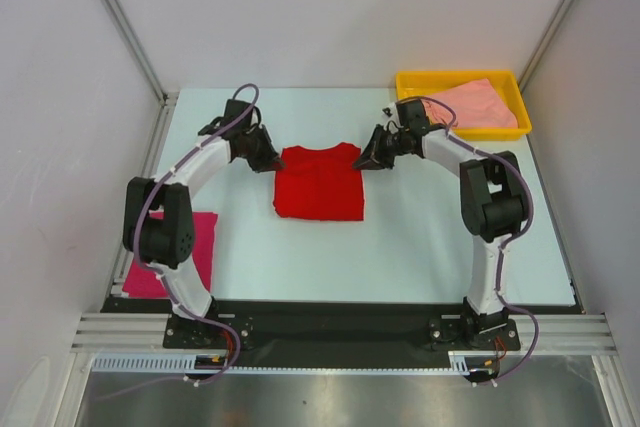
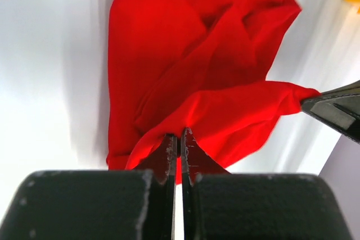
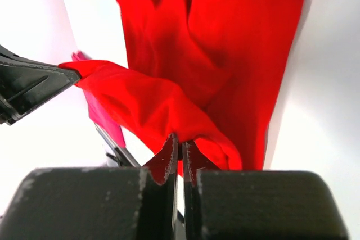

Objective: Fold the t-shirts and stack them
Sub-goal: Fold the tshirt

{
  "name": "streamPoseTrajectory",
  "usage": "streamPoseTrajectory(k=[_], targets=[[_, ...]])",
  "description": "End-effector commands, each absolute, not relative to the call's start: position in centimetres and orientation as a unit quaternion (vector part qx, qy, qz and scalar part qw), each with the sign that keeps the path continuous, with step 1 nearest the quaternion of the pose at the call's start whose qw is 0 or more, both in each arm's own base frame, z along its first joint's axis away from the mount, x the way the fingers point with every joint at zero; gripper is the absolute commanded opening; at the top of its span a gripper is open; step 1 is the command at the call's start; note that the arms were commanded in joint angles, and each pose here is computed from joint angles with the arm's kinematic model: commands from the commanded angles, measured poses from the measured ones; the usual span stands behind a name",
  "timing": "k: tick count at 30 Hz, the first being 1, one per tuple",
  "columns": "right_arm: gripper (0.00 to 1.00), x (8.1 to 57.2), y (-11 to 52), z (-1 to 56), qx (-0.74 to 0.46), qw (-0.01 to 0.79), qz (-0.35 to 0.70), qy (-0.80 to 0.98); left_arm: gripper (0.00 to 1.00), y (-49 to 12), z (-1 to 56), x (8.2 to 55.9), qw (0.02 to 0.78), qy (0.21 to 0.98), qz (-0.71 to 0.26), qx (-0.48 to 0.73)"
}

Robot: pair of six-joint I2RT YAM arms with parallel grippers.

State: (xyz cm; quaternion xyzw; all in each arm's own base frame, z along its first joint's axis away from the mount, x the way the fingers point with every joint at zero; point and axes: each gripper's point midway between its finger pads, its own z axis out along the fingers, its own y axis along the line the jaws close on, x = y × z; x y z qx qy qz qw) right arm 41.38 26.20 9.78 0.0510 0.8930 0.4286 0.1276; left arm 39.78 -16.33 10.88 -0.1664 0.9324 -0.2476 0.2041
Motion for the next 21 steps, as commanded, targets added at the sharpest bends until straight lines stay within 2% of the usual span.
streamPoseTrajectory(k=[1, 21], targets=[[0.00, 43.6, 26.6, 12.0, 0.039, 0.143, 0.455, 0.878, 0.00, -16.7, 13.8, 43.2, 0.246, 0.919, -0.275, -0.140], [0.00, 50.6, 25.8, 10.0, 0.070, 0.145, 0.475, 0.865, 0.00, -17.1, 11.0, 50.5, 0.235, 0.911, -0.302, -0.153]])
